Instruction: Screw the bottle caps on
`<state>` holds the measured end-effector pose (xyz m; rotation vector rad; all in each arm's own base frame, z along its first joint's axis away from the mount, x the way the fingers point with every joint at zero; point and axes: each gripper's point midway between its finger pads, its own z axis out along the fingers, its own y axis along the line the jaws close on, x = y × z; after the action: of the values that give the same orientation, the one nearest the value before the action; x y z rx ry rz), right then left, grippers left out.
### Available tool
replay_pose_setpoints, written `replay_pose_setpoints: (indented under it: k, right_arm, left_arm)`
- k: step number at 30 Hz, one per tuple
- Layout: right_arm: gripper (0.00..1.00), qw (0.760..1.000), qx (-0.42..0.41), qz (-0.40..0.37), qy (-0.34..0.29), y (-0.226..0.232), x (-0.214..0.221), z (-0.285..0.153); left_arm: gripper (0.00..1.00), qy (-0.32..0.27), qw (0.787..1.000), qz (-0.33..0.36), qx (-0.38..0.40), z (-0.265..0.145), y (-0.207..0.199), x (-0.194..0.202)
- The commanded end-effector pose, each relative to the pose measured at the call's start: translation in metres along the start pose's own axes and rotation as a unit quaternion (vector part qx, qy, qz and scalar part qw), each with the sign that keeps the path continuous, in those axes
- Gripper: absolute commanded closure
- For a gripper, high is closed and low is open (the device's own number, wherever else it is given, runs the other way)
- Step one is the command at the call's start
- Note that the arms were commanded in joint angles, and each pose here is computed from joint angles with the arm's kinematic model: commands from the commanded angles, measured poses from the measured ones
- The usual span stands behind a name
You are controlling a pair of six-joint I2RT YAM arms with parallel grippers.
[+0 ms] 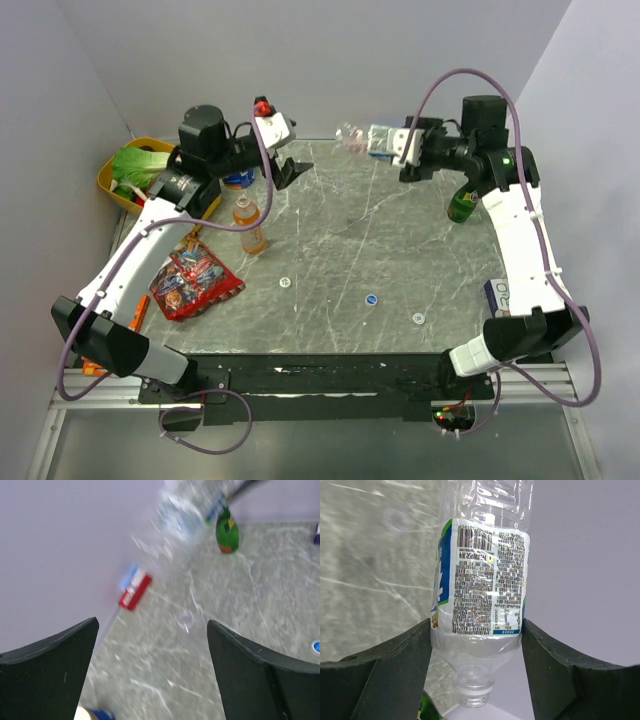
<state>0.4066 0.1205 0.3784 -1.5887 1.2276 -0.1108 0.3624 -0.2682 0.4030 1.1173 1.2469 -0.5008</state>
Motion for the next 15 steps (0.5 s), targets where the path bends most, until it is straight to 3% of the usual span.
replay_pose_setpoints:
  k: [1,6,15]
  right_arm:
    - [0.70,0.996,-0.063,-0.053,-0.018,0.040,-0.040,-0.012]
    - [0.71,0.992,-0.060,-0.106,-0.014,0.046,-0.060,-0.014]
    - [0.72,0.987,-0.043,-0.150,-0.045,0.036,-0.105,-0.017]
  left_arm:
    - [0.04,-0.044,0.996,0.042,0.058,0.001,-0.011,-0.040]
    - [0.04,-0.012,0.989,0.023,0.143,0.003,-0.046,-0.037]
    - [0.04,0.025,0.987,0.037,0.153,0.022,-0.068,-0.020]
